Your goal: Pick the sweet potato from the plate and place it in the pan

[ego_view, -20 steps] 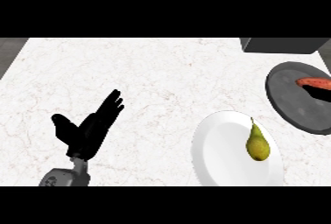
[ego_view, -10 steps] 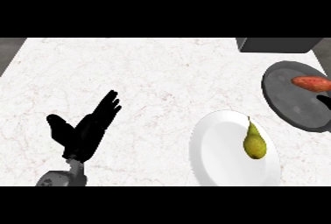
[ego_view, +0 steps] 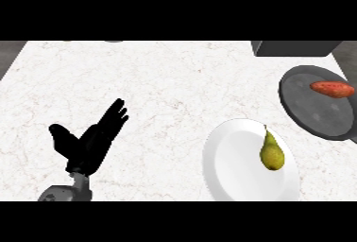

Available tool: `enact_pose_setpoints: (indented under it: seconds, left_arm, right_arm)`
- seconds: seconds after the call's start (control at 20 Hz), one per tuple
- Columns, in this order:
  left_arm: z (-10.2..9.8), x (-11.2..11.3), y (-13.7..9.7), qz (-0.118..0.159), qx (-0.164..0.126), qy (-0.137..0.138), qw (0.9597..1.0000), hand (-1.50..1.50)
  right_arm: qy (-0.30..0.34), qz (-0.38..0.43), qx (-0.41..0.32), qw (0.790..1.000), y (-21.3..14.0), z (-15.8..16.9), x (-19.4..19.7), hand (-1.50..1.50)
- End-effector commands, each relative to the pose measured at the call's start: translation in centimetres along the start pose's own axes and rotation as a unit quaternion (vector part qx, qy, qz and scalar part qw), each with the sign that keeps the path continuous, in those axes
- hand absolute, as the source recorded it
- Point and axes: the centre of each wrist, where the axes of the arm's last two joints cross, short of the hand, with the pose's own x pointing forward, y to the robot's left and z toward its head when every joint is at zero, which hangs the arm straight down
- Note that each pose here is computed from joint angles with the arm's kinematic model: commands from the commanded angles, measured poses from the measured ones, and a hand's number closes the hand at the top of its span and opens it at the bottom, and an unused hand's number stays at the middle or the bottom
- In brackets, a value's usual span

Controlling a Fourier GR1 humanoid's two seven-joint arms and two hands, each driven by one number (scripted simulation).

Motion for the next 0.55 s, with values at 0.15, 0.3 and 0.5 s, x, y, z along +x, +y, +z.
enact_pose_setpoints:
  seconds: [0.15, 0.3, 0.5]
  left_arm:
    - [-0.8, 0.6, 1.3, 0.004, 0.009, -0.004, 0.9999, 0.00]
    - [-0.1, -1.4, -0.5, 0.003, 0.008, -0.010, 0.9999, 0.00]
    - [0.6, -0.3, 1.3, 0.003, 0.010, -0.004, 0.9999, 0.00]
  right_arm:
    - [-0.018, 0.003, 0.035, 0.999, -3.0, 1.6, -1.2, -1.50]
    - [-0.010, -0.008, 0.048, 0.999, -4.4, 3.3, -2.3, -1.50]
    - [-0.015, -0.008, 0.052, 0.999, -3.6, 3.2, -0.8, -1.50]
